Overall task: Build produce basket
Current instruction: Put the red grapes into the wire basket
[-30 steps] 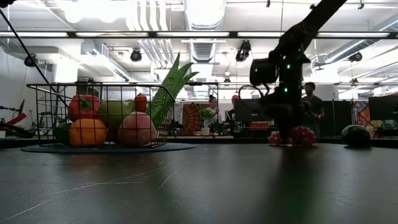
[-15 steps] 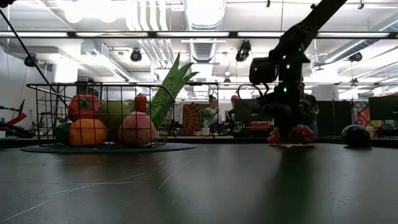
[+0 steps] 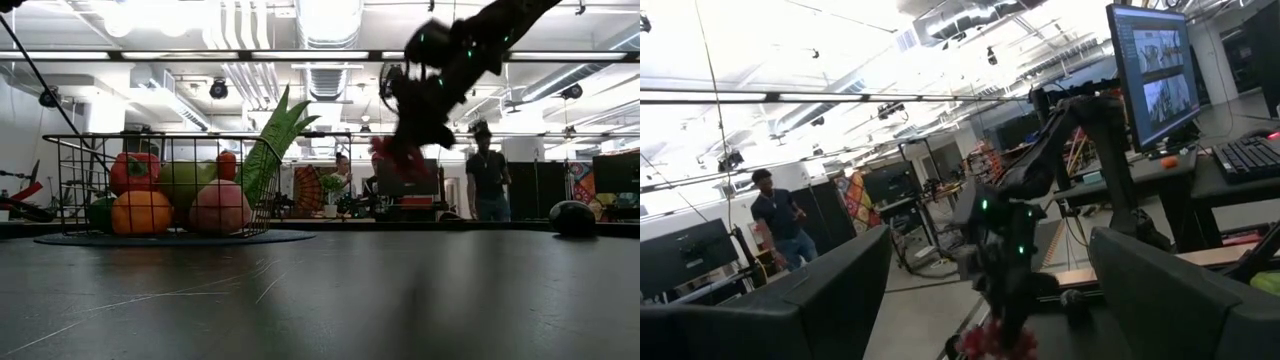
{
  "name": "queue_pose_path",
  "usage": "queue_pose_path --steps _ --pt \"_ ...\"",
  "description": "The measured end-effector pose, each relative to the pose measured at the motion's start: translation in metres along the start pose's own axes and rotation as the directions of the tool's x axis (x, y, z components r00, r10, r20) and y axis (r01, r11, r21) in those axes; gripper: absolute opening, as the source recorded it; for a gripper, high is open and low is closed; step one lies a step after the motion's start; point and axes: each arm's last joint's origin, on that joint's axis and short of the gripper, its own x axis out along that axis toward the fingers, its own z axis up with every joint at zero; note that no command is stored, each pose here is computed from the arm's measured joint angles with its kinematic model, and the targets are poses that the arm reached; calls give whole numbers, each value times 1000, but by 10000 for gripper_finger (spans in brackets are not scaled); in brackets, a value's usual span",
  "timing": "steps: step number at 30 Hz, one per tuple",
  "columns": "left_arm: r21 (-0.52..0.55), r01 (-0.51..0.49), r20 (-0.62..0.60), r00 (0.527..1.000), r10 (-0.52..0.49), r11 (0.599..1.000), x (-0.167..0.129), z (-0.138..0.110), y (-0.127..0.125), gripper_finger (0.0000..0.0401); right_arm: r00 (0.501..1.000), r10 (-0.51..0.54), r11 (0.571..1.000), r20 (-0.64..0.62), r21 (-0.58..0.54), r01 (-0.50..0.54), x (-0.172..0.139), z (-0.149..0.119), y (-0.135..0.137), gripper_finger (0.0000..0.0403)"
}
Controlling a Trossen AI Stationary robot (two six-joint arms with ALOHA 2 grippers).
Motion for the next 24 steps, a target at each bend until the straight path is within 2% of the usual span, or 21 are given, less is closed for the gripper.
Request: queue_pose_path --steps 3,6,9,12,15,17,24 --pt "0 0 0 1000 0 1000 0 0 0 322 987 99 994 126 -67 -91 -5 9 20 121" --pt "-1 0 0 1000 0 1000 0 0 0 322 947 198 975 253 -153 -163 -4 15 42 120" --pt "-1 0 0 1000 0 1000 0 0 0 322 870 312 942 381 -242 -232 5 18 65 117" --pt "0 0 0 1000 0 1000 0 0 0 322 771 420 901 479 -324 -290 19 19 88 115" --pt "-1 0 1 1000 0 1000 0 0 0 322 691 496 864 525 -372 -338 36 17 107 115" --pt "-1 0 1 1000 0 1000 0 0 0 322 661 526 849 535 -374 -374 47 17 117 116" --pt "-1 0 1 1000 0 1000 0 0 0 322 673 550 834 495 -375 -406 89 22 139 115"
